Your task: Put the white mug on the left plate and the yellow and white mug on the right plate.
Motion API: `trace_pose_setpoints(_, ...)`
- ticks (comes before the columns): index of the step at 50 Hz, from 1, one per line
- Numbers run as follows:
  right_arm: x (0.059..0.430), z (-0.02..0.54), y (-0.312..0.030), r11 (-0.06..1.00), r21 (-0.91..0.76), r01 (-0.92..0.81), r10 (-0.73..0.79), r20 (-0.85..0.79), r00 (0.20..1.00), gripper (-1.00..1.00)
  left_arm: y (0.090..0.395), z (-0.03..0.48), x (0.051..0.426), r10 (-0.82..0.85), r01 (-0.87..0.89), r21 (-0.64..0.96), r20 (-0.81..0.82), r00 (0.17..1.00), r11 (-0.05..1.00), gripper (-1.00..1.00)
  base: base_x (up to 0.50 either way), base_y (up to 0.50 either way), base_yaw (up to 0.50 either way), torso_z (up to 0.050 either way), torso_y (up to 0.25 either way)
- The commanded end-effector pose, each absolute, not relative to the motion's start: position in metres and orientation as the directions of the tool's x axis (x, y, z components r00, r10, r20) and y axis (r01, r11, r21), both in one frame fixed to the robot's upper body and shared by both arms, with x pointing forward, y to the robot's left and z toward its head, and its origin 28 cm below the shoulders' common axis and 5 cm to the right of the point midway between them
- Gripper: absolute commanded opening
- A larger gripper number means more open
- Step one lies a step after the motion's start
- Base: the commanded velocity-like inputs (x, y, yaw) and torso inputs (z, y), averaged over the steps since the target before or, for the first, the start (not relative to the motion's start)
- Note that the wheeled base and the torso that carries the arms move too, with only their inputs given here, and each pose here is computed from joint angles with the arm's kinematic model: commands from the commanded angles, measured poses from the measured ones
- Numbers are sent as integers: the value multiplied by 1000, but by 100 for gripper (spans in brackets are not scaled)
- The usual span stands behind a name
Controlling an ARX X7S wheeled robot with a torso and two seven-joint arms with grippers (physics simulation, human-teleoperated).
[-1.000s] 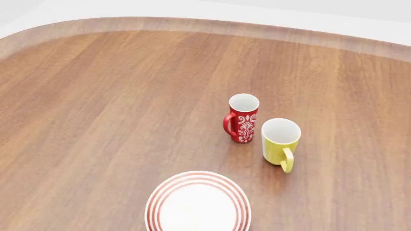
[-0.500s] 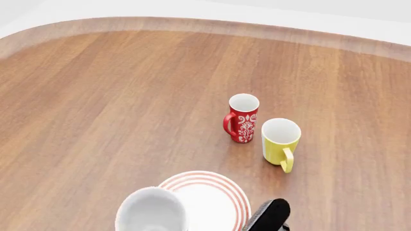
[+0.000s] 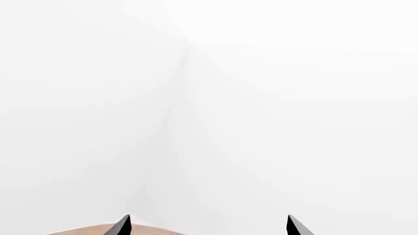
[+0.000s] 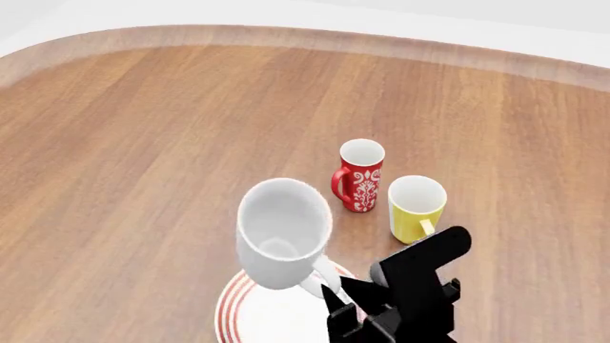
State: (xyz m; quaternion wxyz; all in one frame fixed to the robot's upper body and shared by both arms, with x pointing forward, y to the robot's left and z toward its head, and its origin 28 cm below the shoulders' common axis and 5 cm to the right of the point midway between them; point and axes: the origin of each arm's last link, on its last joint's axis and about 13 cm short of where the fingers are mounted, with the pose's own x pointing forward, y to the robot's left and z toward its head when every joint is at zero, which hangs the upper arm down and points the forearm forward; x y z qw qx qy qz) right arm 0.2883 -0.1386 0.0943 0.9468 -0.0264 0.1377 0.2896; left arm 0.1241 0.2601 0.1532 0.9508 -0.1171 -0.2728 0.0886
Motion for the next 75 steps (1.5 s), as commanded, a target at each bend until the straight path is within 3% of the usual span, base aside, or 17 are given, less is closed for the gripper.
trace_pose_setpoints(1, 307, 89, -136, 878, 96, -469, 474, -312, 823, -100, 260, 153, 122, 234, -103, -275, 499, 834, 956, 100, 0, 0, 0, 0, 0)
trace_pose_setpoints(18, 313, 72, -143, 918, 53, -394, 377, -431, 820, -100, 259, 154, 121, 235, -102, -277, 502, 833, 955, 100, 0, 0, 0, 0, 1)
trace_pose_setpoints(43, 315, 56, -133, 876, 52, -479, 444, -472, 761, -100, 260, 154, 123, 241, -107, -281, 502, 831, 954, 100, 0, 0, 0, 0, 0)
trace_pose_setpoints(75, 324, 43, -126, 884, 43, -466, 415, -534, 737, -100, 261, 156, 118, 244, -103, -289, 511, 824, 952, 100, 0, 0, 0, 0, 0)
